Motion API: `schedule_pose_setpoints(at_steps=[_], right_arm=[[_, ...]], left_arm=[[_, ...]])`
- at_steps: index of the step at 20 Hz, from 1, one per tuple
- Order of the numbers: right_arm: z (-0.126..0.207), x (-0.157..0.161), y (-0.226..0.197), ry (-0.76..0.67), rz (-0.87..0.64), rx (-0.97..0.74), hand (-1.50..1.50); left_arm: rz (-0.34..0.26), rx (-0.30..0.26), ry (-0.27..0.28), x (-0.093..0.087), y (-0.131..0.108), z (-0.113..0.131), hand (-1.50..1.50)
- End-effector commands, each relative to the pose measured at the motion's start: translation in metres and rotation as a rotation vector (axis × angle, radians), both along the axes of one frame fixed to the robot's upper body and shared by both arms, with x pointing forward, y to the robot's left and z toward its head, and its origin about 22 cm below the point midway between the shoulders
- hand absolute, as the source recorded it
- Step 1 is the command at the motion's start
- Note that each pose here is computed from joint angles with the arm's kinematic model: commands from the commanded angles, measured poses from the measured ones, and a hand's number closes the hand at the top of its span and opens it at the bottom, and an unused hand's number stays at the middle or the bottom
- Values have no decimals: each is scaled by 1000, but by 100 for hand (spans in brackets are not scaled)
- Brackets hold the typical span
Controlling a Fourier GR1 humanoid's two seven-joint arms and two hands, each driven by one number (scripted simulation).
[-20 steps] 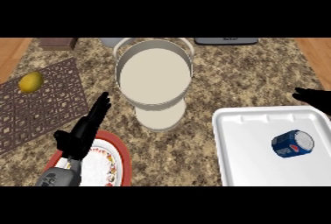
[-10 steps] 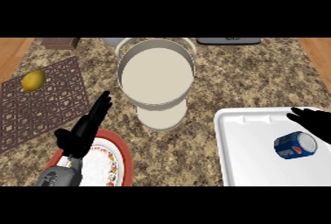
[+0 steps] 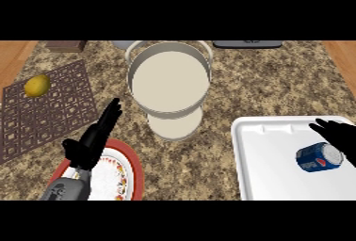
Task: Pick the can from the tray and place it in the tiered basket
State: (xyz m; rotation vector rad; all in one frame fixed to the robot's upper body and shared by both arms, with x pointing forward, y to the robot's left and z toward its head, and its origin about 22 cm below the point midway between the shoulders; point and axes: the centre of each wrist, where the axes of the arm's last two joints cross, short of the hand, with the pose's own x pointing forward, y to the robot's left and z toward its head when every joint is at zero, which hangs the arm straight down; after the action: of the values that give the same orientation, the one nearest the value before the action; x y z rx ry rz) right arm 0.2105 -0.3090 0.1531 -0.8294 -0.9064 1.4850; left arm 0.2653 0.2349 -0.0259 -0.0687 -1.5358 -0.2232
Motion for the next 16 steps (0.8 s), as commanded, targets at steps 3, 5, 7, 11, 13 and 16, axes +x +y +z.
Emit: schedule_pose_setpoints(at_steps=[3, 5, 7, 11, 13, 16], right_arm=[[-32, 13, 4, 29, -9, 37, -150], [-36, 19, -22, 25, -14, 41, -150], [-28, 9, -15, 22, -38, 16, -150], [-44, 26, -6, 19, -86, 8, -150], [-59, 18, -40, 48, -89, -15, -150], [-84, 12, -36, 54, -75, -14, -150]], left_arm=[[1, 2, -10, 8, 0, 12, 0], [-11, 9, 9, -4, 2, 12, 0], [-12, 13, 4, -7, 0, 18, 0], [-12, 8, 6, -6, 10, 7, 0], [-12, -9, 7, 4, 8, -2, 0], [-7, -6, 17, -5, 8, 7, 0]])
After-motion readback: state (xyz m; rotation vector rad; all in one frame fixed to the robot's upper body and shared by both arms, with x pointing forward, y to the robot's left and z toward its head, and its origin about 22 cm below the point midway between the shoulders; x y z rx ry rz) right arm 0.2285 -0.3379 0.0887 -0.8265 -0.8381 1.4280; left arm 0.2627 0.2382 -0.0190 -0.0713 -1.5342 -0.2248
